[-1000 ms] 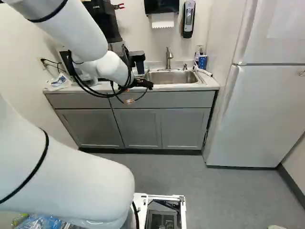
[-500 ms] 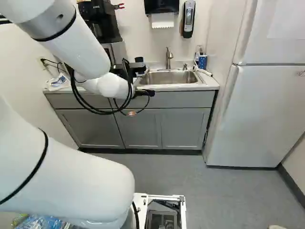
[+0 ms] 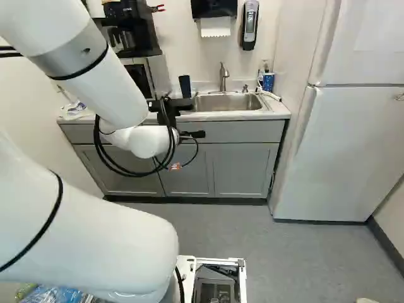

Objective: Rinse the cup and place it in the tray

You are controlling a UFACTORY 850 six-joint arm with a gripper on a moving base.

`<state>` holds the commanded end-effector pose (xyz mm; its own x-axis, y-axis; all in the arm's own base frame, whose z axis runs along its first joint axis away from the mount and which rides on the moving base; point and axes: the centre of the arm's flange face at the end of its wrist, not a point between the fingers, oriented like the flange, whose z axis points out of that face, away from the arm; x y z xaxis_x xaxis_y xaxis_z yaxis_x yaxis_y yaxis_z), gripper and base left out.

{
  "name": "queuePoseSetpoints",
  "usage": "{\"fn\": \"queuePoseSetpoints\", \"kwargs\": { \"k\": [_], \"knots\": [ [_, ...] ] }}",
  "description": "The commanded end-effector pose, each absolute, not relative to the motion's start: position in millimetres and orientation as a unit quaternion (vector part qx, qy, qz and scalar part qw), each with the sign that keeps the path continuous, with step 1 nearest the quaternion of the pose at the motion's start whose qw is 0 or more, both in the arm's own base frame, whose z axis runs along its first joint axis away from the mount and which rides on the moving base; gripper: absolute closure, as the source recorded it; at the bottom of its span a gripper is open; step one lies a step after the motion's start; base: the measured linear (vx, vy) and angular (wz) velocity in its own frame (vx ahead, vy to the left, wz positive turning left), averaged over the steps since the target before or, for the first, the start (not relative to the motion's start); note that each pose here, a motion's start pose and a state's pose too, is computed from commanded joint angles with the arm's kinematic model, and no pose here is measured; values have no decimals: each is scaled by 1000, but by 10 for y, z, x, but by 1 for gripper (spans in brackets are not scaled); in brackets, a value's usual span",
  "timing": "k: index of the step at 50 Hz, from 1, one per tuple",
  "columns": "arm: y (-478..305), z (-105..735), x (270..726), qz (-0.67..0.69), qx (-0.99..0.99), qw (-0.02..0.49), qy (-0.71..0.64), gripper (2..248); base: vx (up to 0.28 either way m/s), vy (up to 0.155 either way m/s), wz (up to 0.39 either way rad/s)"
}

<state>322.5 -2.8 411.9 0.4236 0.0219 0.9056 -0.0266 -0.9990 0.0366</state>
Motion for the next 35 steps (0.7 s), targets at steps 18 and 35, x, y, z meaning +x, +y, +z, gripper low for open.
{"fn": "queuePoseSetpoints", "kwargs": {
  "k": [18,35],
  "knots": [
    [-19,3898,3002,557,830,15,-1,3,0,0,0],
    [-10,3762,2842,570,822,7,0,3,0,0,0]
  ]
}}
